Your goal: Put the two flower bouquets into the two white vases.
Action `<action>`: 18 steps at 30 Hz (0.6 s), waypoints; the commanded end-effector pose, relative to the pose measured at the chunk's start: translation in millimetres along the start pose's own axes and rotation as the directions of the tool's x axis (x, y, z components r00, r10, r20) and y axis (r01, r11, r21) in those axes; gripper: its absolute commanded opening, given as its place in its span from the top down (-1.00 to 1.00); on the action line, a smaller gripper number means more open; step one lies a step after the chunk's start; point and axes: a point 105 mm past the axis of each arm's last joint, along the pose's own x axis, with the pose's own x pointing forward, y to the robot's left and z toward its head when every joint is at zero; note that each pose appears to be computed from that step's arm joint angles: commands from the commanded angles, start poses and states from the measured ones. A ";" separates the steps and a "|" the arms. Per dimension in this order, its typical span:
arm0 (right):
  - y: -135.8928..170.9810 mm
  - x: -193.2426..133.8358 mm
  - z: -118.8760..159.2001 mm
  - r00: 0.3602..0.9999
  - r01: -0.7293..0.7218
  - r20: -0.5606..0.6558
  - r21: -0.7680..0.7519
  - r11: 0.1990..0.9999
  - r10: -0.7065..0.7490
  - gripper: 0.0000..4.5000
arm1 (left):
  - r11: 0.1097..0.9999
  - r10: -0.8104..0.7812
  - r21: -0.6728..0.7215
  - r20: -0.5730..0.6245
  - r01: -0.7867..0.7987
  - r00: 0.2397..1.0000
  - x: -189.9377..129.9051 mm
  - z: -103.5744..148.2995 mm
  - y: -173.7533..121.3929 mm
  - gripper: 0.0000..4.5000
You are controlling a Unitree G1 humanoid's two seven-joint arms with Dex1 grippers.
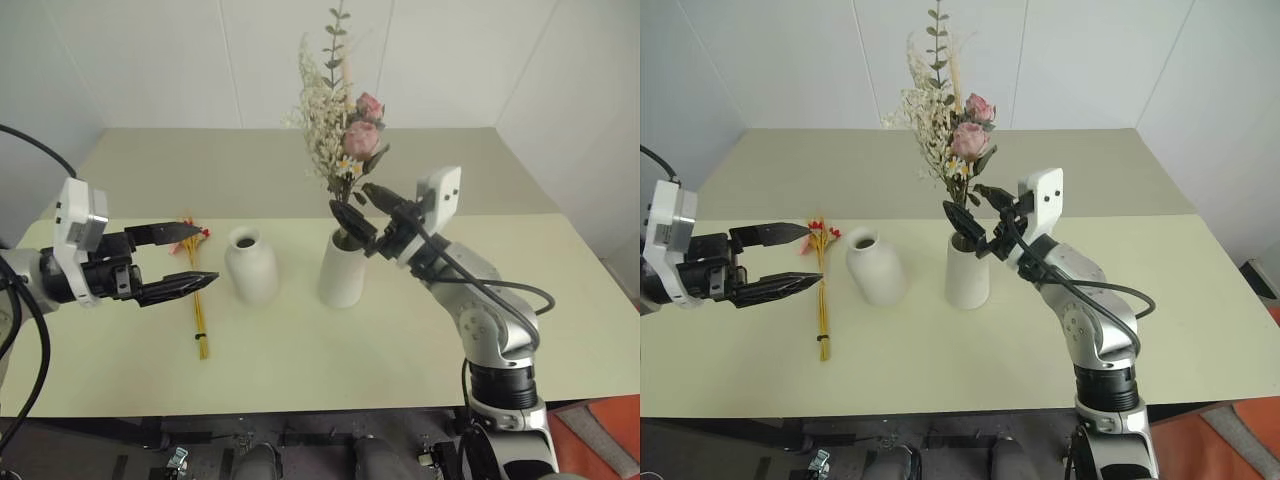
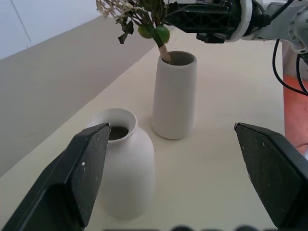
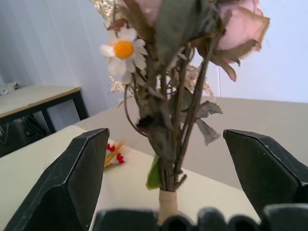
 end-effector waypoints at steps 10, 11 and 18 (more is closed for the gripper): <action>-4.3 -75.4 28.8 0.914 -0.362 -0.244 -0.134 0.923 0.323 -0.98 | 0.871 0.230 -0.214 -0.618 -0.442 0.752 -23.2 -66.1 14.8 -1.00; -3.6 -77.3 30.1 0.903 -0.386 -0.255 -0.133 0.913 0.345 -0.98 | 0.854 0.235 -0.225 -0.637 -0.468 0.734 -20.9 -70.1 17.6 -1.00; 1.6 -76.9 38.3 0.853 -0.495 -0.270 -0.148 0.856 0.447 -0.98 | 0.711 0.278 -0.234 -0.772 -0.663 0.571 13.1 -128.5 42.4 -1.00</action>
